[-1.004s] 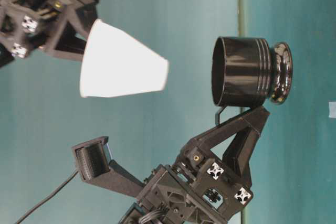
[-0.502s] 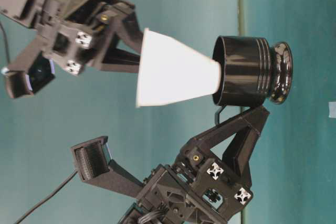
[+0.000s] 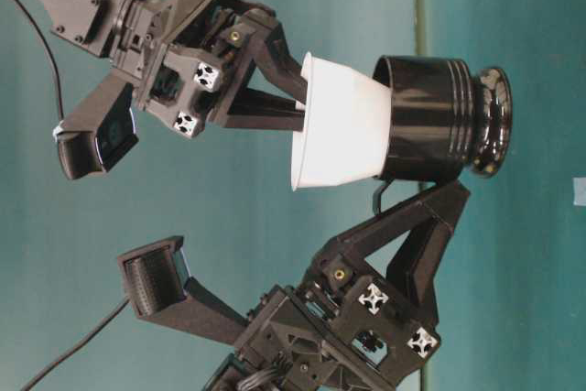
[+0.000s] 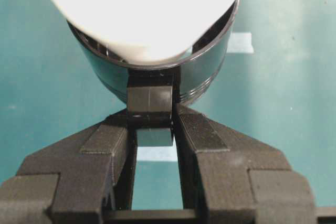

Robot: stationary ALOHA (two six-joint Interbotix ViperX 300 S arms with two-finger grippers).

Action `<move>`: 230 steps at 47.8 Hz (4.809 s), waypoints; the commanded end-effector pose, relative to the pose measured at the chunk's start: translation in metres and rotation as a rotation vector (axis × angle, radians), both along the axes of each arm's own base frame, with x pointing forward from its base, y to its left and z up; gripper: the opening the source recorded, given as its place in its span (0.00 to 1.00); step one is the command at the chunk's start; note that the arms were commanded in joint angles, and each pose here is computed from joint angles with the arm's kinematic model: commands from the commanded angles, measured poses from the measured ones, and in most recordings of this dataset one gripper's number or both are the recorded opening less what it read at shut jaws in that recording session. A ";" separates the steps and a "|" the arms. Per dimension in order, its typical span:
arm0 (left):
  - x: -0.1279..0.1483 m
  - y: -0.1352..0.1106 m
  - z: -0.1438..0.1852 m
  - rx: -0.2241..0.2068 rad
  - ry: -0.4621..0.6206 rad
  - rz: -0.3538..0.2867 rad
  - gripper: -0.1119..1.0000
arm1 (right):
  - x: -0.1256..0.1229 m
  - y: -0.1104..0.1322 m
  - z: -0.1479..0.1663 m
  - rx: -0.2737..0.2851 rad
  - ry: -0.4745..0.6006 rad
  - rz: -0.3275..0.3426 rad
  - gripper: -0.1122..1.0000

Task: Holding the cup holder with the left arm, the right arm places the cup into the cup holder.

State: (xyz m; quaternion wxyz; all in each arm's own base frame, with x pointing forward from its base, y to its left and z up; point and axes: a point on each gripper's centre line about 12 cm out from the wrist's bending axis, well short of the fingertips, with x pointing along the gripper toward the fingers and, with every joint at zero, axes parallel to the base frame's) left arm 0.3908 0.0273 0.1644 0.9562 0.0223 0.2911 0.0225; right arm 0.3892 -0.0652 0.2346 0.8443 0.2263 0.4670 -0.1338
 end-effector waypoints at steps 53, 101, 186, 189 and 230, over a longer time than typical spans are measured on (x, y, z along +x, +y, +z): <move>0.006 -0.001 0.018 0.009 -0.107 -0.006 0.32 | 0.002 0.001 -0.011 -0.007 0.037 0.011 0.13; -0.001 -0.002 0.004 0.004 -0.146 -0.005 0.32 | -0.010 -0.006 0.028 -0.052 -0.035 0.002 0.92; -0.005 -0.004 -0.061 -0.066 -0.075 0.029 0.32 | -0.025 -0.006 0.036 -0.030 -0.041 -0.037 0.92; -0.005 -0.003 -0.062 -0.066 -0.069 0.031 0.32 | -0.025 -0.006 0.035 -0.031 -0.039 -0.036 0.92; 0.000 -0.001 -0.040 -0.071 -0.121 0.037 0.94 | -0.027 -0.005 0.029 -0.028 -0.027 -0.038 0.92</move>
